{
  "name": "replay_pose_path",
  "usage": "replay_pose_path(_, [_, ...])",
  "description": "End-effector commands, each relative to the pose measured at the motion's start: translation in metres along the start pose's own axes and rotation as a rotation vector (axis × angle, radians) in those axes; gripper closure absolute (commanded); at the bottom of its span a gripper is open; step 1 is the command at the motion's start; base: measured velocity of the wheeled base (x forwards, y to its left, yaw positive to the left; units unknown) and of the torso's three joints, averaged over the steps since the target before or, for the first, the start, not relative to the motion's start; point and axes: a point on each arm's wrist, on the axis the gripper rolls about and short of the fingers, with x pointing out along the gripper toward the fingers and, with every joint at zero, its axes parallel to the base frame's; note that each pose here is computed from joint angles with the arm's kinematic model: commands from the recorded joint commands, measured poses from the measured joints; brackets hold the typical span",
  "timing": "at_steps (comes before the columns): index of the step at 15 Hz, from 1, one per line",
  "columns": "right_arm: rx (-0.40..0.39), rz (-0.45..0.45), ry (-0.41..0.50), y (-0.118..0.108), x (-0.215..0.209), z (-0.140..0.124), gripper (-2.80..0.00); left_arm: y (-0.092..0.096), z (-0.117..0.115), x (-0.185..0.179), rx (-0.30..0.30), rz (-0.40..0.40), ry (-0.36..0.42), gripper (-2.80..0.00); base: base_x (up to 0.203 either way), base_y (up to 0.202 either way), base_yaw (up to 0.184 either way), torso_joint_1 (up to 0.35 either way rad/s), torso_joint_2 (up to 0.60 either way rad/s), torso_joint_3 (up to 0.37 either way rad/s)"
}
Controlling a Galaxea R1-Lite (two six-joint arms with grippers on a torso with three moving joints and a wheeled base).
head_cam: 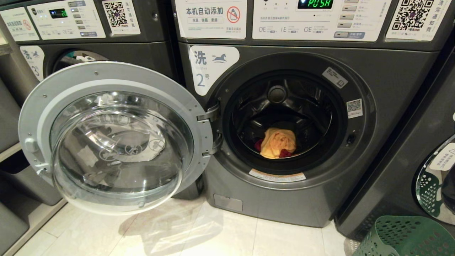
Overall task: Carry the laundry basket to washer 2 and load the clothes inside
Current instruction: Close the washing machine door with the left hand
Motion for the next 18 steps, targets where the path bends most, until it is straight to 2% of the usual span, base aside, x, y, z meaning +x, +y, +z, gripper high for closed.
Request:
replay_pose_path(1, [0.001, 0.000, 0.001, 0.0000, 0.0001, 0.0001, 0.00, 0.0000, 0.0000, 0.0001, 0.000, -0.001, 0.002, 0.00, 0.000, 0.000, 0.000, 0.000, 0.00, 0.000])
replay_pose_path(18, [0.007, 0.001, -0.001, 0.0000, 0.0001, 0.0004, 0.00, 0.0000, 0.0002, 0.0001, -0.001, 0.000, 0.000, 0.00, 0.000, 0.000, 0.000, 0.000, 0.00, 0.000])
